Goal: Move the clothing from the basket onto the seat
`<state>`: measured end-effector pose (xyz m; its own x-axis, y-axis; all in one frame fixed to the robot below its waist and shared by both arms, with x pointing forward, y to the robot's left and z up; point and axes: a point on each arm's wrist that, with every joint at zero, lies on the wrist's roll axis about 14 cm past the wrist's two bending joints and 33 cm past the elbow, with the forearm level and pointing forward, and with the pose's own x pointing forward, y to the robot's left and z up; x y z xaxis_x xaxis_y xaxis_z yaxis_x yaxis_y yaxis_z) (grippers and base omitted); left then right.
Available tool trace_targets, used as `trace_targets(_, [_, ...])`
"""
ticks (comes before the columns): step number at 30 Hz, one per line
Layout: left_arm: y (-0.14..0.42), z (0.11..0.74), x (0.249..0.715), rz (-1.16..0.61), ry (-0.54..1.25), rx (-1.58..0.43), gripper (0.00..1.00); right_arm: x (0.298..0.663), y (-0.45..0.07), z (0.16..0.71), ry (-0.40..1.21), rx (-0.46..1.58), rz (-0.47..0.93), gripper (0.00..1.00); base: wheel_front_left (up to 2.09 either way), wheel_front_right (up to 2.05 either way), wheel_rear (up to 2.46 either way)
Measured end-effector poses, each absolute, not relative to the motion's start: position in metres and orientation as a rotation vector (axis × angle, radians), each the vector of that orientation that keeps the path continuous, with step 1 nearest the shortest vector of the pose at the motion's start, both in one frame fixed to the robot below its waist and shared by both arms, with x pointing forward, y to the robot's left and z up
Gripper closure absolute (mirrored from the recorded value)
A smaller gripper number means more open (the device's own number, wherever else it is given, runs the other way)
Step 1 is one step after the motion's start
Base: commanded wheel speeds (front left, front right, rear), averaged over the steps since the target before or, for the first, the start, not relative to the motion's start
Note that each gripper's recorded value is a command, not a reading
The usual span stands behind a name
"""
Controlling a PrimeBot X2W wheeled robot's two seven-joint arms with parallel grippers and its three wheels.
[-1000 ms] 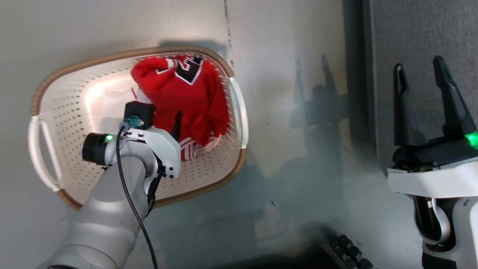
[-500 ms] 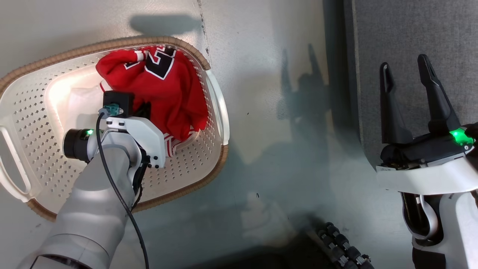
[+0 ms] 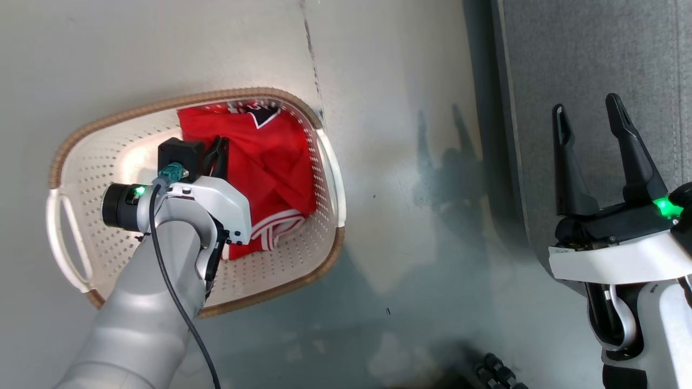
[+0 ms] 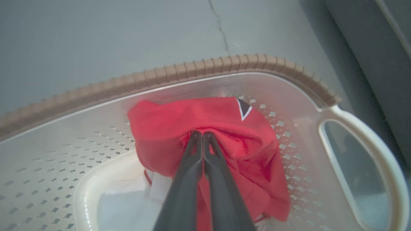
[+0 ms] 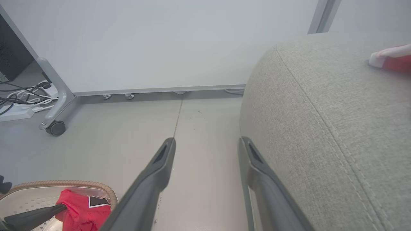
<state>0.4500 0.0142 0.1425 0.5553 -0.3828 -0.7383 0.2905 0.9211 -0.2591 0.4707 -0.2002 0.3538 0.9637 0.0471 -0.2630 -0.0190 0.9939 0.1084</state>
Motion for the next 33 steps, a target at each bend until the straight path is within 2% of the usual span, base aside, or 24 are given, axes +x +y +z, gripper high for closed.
trace_targets(20, [0.042, 0.331, 0.489, -0.338, 0.340, -0.102, 1.00, 0.462, -0.176, 0.437, 0.125, 0.116, 0.109, 0.00, 0.00, 0.00, 0.00])
trace_targets(33, [0.066, 0.500, 0.485, -0.303, -0.115, -0.122, 1.00, 0.442, -0.158, 0.484, 0.056, 0.104, 0.170, 0.00, 0.00, 0.00, 0.00])
